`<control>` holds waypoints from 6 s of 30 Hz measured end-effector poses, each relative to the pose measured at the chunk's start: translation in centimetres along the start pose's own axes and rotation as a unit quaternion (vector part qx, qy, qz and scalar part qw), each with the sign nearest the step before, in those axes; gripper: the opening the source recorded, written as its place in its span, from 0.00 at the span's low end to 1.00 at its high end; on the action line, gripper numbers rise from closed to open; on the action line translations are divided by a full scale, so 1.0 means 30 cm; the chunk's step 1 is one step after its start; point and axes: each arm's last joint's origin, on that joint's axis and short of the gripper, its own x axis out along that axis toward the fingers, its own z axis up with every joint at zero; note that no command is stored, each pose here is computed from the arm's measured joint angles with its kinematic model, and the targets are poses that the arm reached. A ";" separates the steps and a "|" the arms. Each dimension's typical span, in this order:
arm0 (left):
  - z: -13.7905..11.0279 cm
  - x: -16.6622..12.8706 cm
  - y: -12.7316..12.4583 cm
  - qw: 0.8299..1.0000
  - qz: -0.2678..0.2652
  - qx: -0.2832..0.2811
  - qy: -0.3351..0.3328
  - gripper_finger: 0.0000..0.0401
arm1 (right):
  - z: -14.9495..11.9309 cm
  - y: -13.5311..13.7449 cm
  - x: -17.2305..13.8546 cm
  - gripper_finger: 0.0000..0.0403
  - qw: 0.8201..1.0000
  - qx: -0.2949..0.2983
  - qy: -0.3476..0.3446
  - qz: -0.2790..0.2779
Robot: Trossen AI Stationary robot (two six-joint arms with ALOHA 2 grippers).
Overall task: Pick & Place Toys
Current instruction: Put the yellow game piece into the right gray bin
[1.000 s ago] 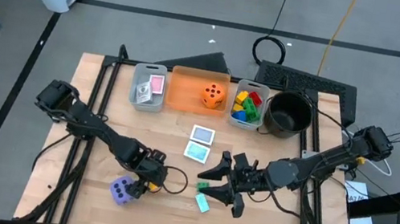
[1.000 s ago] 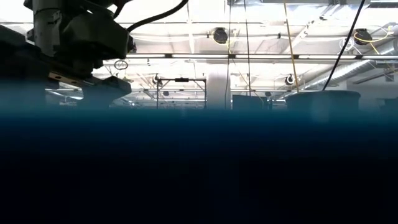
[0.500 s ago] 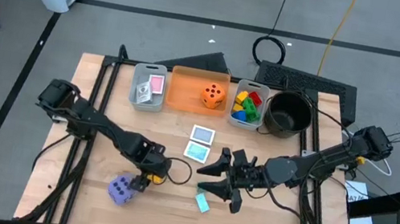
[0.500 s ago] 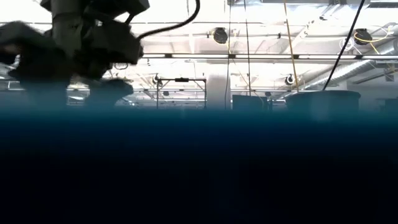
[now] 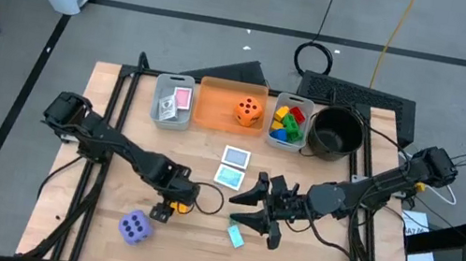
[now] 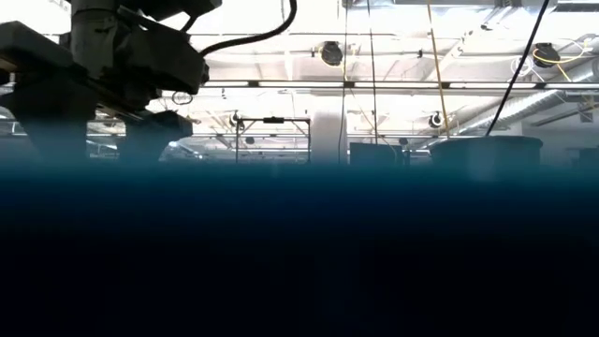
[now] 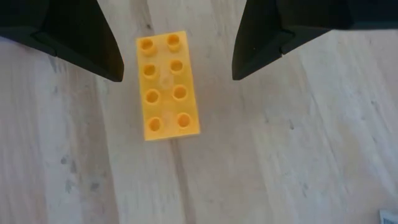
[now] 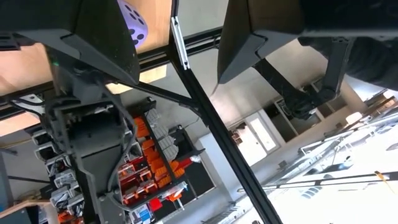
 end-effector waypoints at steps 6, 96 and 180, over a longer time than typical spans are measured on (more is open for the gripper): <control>0.001 0.009 -0.023 1.000 0.009 -0.009 -0.002 0.77 | -0.001 0.000 0.000 0.51 1.000 -0.006 0.001 -0.001; 0.026 -0.402 0.157 0.914 -0.131 -0.209 -0.321 0.35 | -0.042 -0.339 0.130 0.75 0.994 -0.037 0.053 -0.086; -0.297 -0.894 0.316 0.753 0.087 -0.078 -0.648 0.45 | 0.448 -0.498 -0.193 0.33 0.903 -0.155 -0.132 -0.379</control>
